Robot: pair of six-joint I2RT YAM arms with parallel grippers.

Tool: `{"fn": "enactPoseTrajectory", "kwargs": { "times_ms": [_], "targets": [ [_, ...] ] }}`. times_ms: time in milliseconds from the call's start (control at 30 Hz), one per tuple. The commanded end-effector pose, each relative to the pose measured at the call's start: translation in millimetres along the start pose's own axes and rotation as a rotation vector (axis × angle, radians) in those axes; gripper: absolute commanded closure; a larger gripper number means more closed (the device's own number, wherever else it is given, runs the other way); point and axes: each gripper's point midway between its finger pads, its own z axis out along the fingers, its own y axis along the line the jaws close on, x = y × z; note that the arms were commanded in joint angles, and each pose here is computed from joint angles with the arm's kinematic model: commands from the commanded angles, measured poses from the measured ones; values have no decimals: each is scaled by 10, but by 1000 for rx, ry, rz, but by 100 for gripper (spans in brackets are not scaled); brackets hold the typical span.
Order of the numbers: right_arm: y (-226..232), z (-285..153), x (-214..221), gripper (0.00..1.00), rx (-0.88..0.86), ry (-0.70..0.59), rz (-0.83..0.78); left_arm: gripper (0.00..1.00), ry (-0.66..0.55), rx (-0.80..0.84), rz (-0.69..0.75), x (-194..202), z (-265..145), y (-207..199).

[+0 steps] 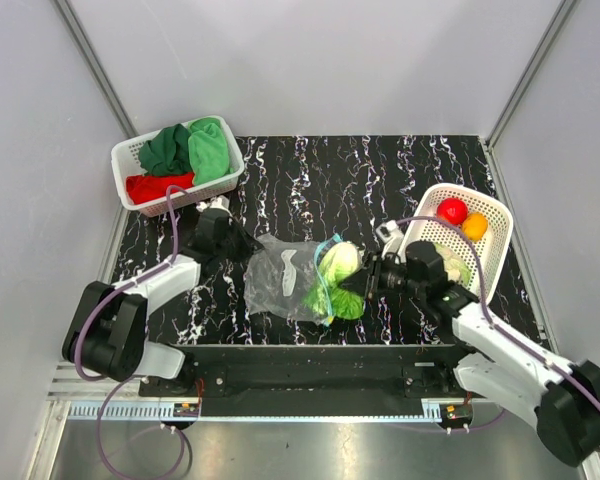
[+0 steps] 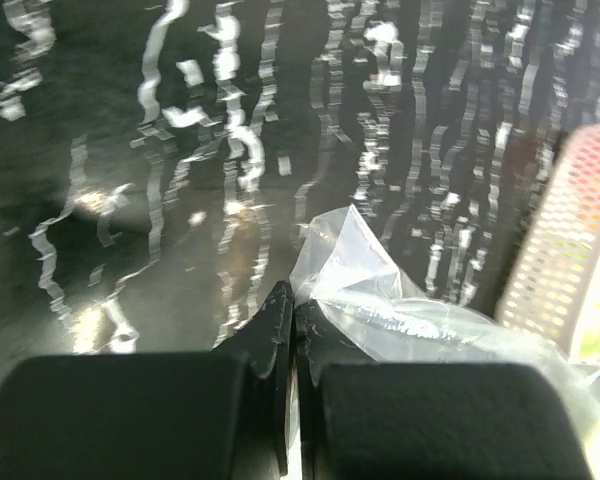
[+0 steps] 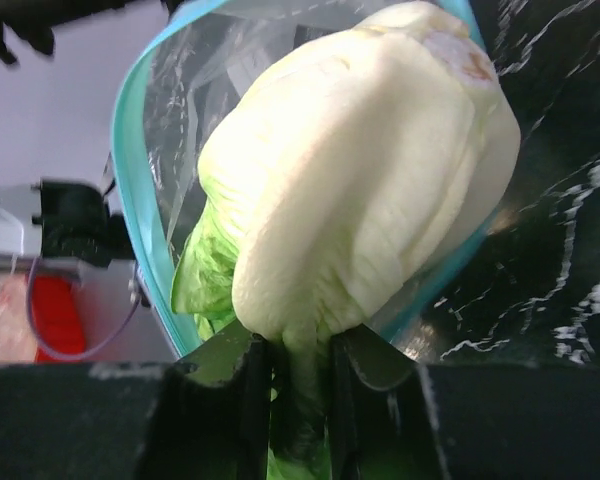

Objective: Open the zip-top bag and remove the fake food

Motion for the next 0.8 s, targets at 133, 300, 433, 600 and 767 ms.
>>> {"fn": "enactPoseTrajectory", "kwargs": {
  "times_ms": [133, 300, 433, 600, 767],
  "targets": [
    [-65, -803, -1211, 100, 432, -547, 33, 100, -193, -174, -14, -280, -175, 344],
    [-273, -1129, -1414, 100, 705, -568, 29, 100, -212, -214, 11, -393, -224, 331],
    [-660, -1411, -1459, 100, 931, -596, 103, 100, -239, -247, 37, -519, -248, 318],
    [-1054, -1697, -1481, 100, 1027, -623, 229, 75, -247, -298, 142, -697, -328, 269],
    [-1446, -1959, -1597, 100, 1092, -657, 356, 29, -292, -270, 196, -813, -541, 87]
  ]
}}
